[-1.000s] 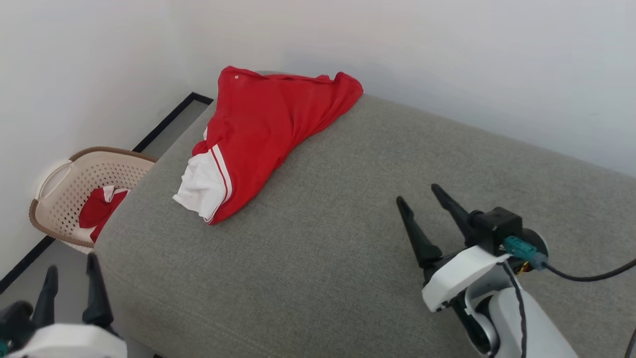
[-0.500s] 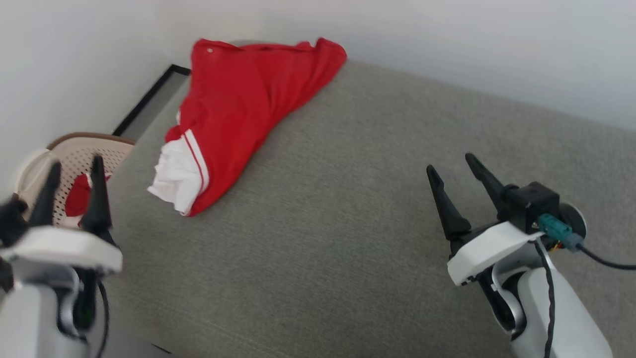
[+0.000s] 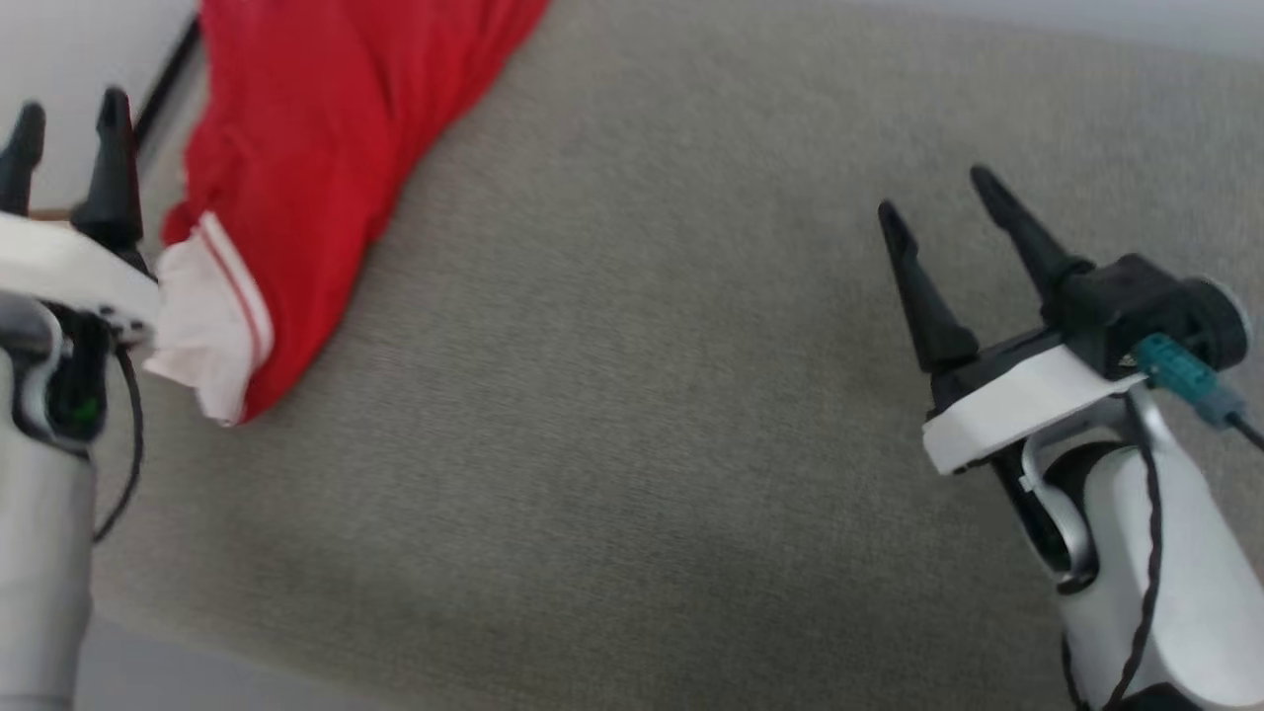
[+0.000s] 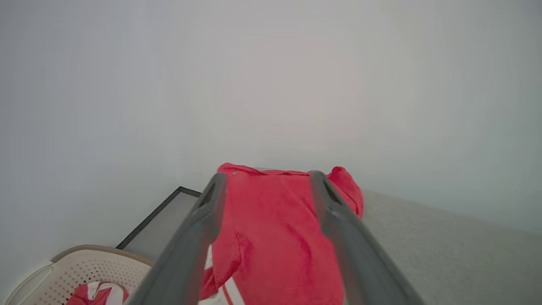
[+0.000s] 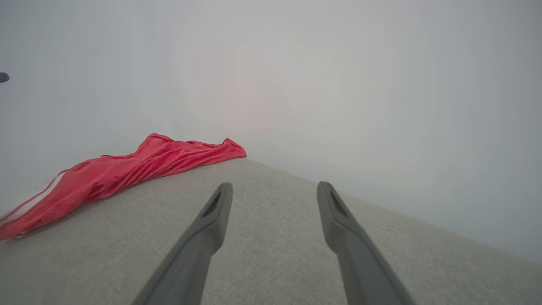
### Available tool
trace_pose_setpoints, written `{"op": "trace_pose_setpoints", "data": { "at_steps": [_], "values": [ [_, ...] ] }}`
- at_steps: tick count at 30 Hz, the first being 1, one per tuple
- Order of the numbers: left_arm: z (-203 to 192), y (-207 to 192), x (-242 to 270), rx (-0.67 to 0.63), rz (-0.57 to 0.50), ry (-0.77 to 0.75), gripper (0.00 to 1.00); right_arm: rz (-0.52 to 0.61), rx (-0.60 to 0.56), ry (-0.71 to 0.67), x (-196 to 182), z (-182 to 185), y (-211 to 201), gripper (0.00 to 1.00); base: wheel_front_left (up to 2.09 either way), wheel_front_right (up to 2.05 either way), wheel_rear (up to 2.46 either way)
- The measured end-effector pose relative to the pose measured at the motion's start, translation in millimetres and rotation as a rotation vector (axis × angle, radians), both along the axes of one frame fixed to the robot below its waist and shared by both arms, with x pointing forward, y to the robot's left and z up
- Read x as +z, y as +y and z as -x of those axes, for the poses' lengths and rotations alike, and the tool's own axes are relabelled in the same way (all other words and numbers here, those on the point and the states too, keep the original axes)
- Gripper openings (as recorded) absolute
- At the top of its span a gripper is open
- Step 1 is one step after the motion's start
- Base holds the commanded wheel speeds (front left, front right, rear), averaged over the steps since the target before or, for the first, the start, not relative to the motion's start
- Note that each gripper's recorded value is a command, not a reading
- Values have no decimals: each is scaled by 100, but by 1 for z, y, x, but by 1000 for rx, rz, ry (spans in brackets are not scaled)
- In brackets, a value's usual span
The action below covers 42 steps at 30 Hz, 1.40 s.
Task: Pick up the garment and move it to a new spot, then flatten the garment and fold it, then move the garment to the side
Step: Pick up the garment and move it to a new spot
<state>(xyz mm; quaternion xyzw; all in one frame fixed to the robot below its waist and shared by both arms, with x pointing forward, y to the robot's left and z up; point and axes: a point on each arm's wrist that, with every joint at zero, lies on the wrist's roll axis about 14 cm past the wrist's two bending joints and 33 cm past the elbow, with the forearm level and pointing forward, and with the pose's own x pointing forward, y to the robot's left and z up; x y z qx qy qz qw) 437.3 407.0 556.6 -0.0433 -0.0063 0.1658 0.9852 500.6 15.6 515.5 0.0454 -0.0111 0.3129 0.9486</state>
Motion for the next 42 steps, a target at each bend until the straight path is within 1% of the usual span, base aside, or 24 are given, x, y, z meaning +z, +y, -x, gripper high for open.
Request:
{"op": "trace_pose_setpoints", "data": {
  "at_steps": [6, 8, 10, 14, 18, 22, 24, 30, 35, 36, 37, 42],
  "values": [
    [-47, 3, -40, -12, 51, 141, 100, 17, -48, 18, -17, -21, -20, 100, 0, 0, 0],
    [-56, 4, -64, -6, 89, 226, 100, 25, -56, 23, -23, -27, -25, 100, 0, 0, 0],
    [-62, 4, -87, -5, 100, 306, 100, 38, -65, 32, -30, -31, -31, 100, 0, 0, 0],
    [-75, 4, -122, 15, 183, 425, 100, 59, -87, 57, -45, -39, -42, 100, 0, 0, 0],
    [-70, 2, -165, 45, 275, 595, 100, 76, -97, 85, -60, -41, -48, 100, 0, 0, 0],
    [-68, -3, -191, 62, 343, 708, 100, 87, -104, 111, -71, -44, -52, 100, 0, 0, 0],
    [-66, -4, -199, 74, 388, 751, 100, 93, -103, 114, -73, -44, -53, 100, 0, 0, 0],
    [-61, -9, -213, 82, 470, 859, 100, 95, -102, 110, -73, -46, -53, 100, 0, 0, 0],
    [-60, -12, -218, 83, 492, 889, 100, 98, -102, 108, -70, -47, -53, 100, 0, 0, 0],
    [-60, -12, -218, 86, 493, 890, 89, 98, -102, 106, -70, -47, -53, 100, 0, 0, 0],
    [-60, -12, -218, 85, 488, 891, 0, 98, -102, 104, -69, -47, -53, 100, 0, 0, 0],
    [-60, -9, -211, 89, 449, 862, 0, 94, -105, 93, -63, -47, -52, 100, 0, 0, 0]
  ]
}}
